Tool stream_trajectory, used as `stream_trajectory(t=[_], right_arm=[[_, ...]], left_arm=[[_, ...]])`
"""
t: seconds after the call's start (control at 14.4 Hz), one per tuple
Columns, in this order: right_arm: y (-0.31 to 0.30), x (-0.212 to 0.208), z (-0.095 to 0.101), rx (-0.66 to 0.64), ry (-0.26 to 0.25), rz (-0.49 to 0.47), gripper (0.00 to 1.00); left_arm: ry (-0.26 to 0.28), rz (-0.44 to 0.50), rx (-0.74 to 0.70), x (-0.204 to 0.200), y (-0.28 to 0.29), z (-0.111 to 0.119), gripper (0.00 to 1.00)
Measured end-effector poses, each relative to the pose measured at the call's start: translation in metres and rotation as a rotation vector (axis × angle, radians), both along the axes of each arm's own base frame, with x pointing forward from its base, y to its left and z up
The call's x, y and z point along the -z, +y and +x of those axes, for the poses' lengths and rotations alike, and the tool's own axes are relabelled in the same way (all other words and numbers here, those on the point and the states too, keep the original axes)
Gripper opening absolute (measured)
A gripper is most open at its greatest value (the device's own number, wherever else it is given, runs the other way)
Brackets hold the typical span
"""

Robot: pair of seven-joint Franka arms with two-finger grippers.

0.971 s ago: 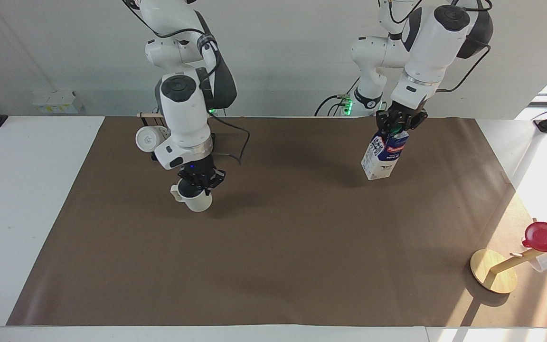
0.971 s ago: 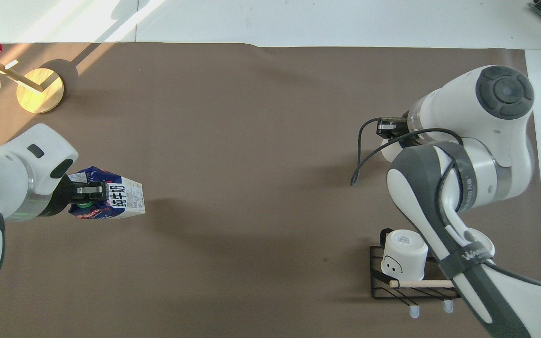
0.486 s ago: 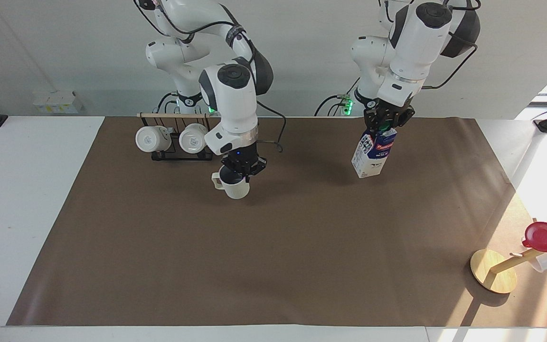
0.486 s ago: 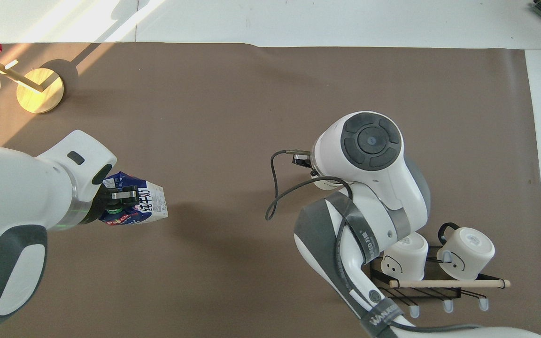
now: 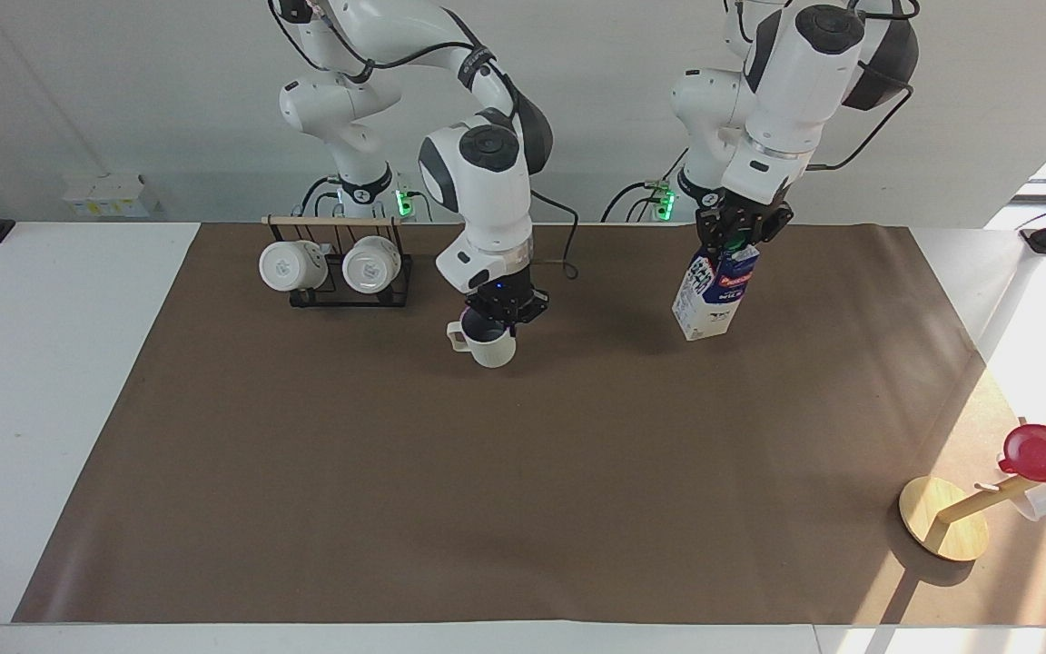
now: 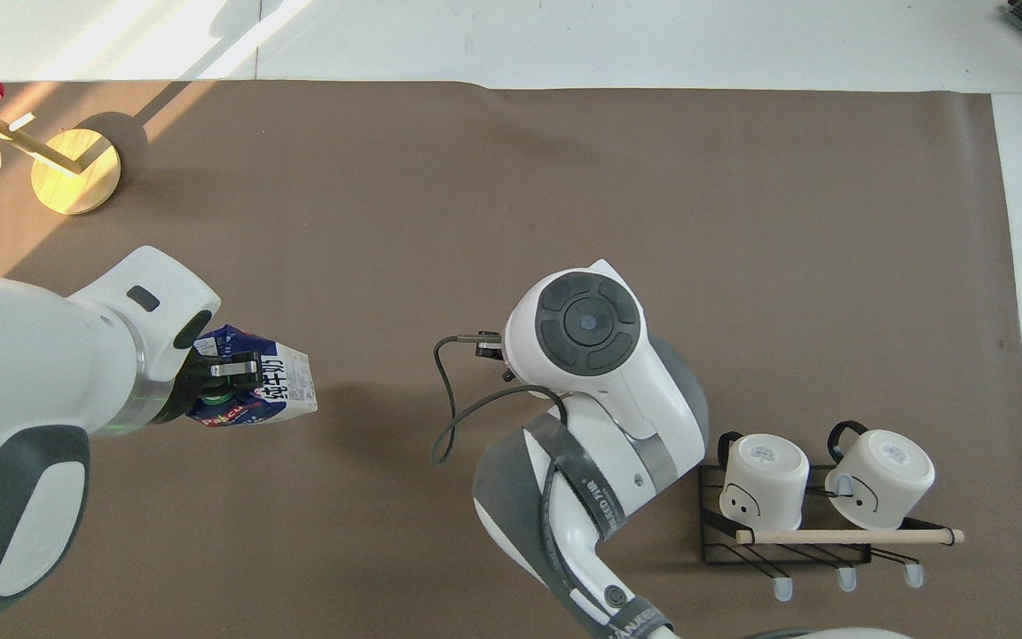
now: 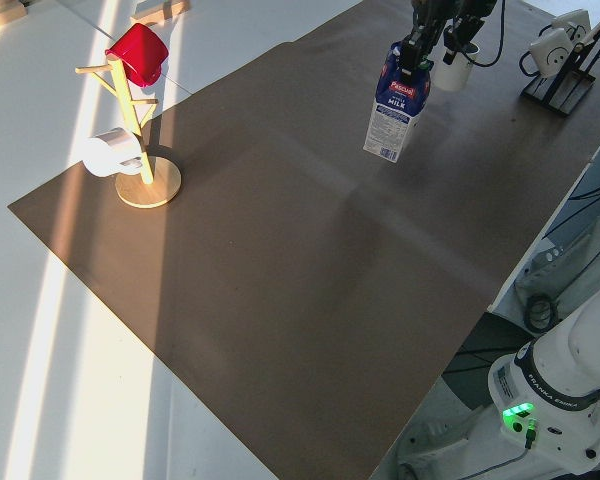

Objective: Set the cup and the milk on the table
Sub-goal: 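Carry the mug toward the table center with the right gripper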

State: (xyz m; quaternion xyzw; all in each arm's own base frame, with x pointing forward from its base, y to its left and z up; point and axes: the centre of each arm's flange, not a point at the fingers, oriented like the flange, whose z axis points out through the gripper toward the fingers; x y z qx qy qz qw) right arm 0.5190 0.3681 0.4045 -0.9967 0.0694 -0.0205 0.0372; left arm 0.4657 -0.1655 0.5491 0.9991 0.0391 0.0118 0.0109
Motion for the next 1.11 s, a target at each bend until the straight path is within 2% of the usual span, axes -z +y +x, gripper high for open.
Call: stream_trajectory(t=[0.35, 0.49, 0.62, 0.69, 0.9, 1.11], right_arm=[[0.053, 0.033, -0.027, -0.001, -0.009, 0.014, 0.04], [0.062, 0.038, -0.033, 0.004, -0.013, 0.02, 0.04], [0.063, 0.037, -0.031, 0.038, -0.014, 0.028, 0.21], [0.063, 0.036, -0.03, 0.063, -0.014, 0.033, 0.34], [0.063, 0.033, -0.029, 0.097, -0.014, 0.041, 0.64], [0.047, 0.007, -0.014, 0.137, -0.044, 0.066, 0.96]], left_arm=[[0.001, 0.0, 0.0, 0.0, 0.0, 0.0, 0.41], [0.001, 0.0, 0.0, 0.0, 0.0, 0.0, 0.41], [0.001, 0.0, 0.0, 0.0, 0.0, 0.0, 0.41], [0.001, 0.0, 0.0, 0.0, 0.0, 0.0, 0.41], [0.001, 0.0, 0.0, 0.0, 0.0, 0.0, 0.41], [0.001, 0.001, 0.007, 0.0, -0.004, -0.002, 0.41]])
